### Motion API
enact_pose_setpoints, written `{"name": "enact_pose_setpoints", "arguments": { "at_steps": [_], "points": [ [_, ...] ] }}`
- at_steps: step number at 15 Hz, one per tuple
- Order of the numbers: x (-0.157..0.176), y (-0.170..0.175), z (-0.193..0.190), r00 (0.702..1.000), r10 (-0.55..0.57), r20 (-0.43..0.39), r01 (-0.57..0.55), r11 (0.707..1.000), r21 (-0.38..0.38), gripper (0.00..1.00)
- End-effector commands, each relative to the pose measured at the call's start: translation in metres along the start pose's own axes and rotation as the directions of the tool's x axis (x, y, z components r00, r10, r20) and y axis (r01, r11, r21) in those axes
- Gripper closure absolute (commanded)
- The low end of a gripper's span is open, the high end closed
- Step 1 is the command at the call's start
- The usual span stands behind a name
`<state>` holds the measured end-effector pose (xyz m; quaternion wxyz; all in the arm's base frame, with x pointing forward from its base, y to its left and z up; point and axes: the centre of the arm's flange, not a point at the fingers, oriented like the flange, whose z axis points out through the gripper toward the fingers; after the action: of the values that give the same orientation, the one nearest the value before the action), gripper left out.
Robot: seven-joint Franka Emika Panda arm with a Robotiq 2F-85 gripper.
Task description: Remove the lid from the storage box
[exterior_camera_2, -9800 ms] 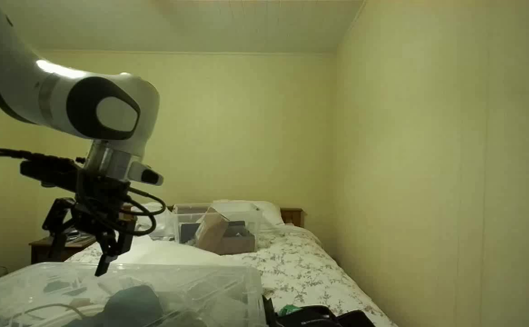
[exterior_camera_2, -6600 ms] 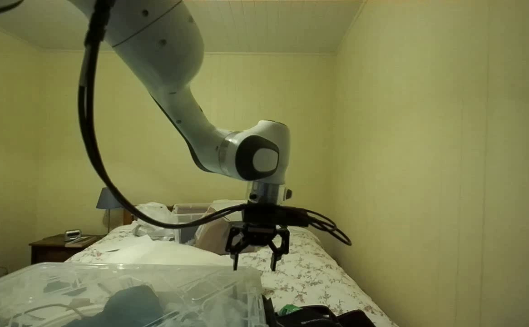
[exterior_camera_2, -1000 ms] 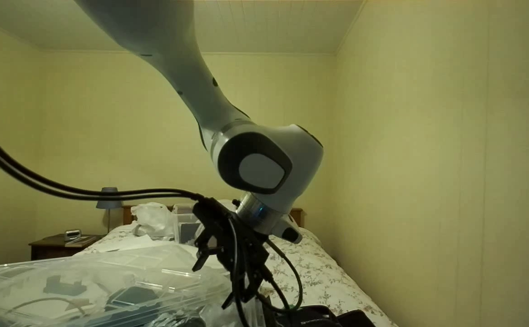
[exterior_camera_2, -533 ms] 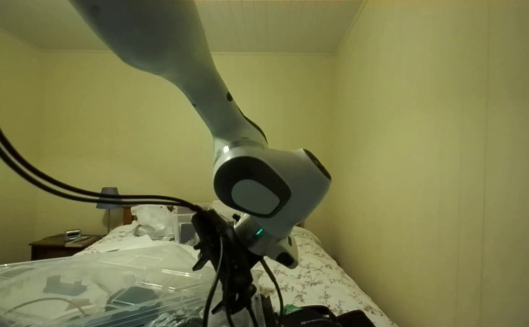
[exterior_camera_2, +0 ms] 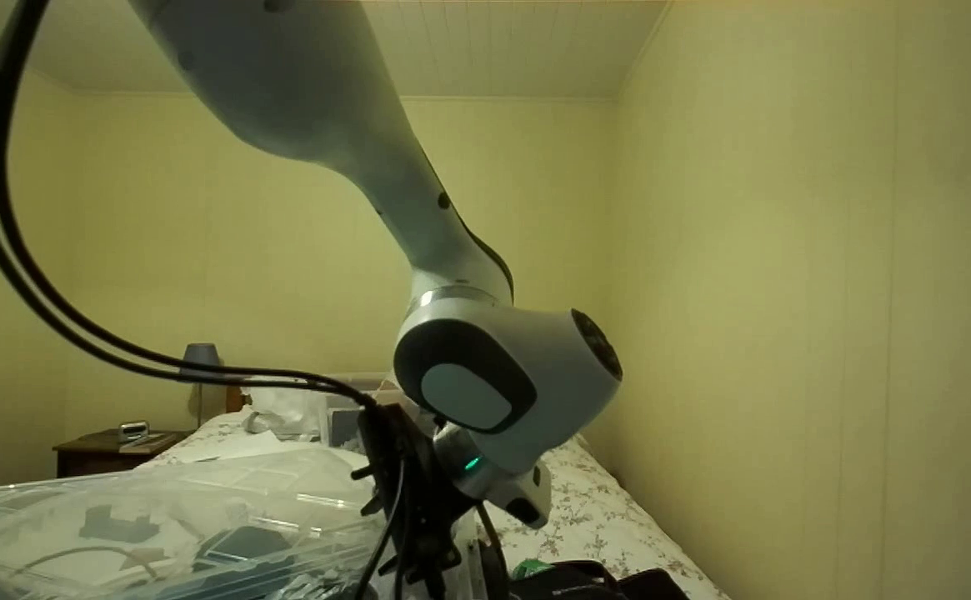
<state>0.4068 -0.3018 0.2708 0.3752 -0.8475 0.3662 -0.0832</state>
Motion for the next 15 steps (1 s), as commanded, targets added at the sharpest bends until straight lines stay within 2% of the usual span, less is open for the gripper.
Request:
{"name": "enact_pose_setpoints", "arguments": {
  "at_steps": [1,4,5,6,7,9,11,13,15],
  "points": [
    [0.003,-0.014,-0.014,0.999,-0.023,-0.049,0.027,0.996,0.081,0.61],
    [0.002,-0.028,-0.026,0.997,-0.044,-0.059,0.052,0.989,0.138,0.71],
    [0.002,-0.034,-0.031,0.997,-0.049,-0.061,0.058,0.986,0.156,0.71],
    [0.001,-0.039,-0.036,0.997,-0.054,-0.063,0.065,0.981,0.181,0.77],
    [0.001,-0.044,-0.041,0.996,-0.061,-0.062,0.072,0.979,0.193,0.75],
    [-0.003,-0.054,-0.048,0.997,-0.068,-0.046,0.076,0.976,0.204,0.94],
    [-0.007,-0.070,-0.053,0.997,-0.074,-0.035,0.080,0.975,0.207,1.00],
    [-0.011,-0.096,-0.059,0.996,-0.082,-0.024,0.085,0.975,0.203,0.98],
    [-0.017,-0.132,-0.065,0.991,-0.135,-0.016,0.135,0.964,0.228,0.98]
  ]
}}
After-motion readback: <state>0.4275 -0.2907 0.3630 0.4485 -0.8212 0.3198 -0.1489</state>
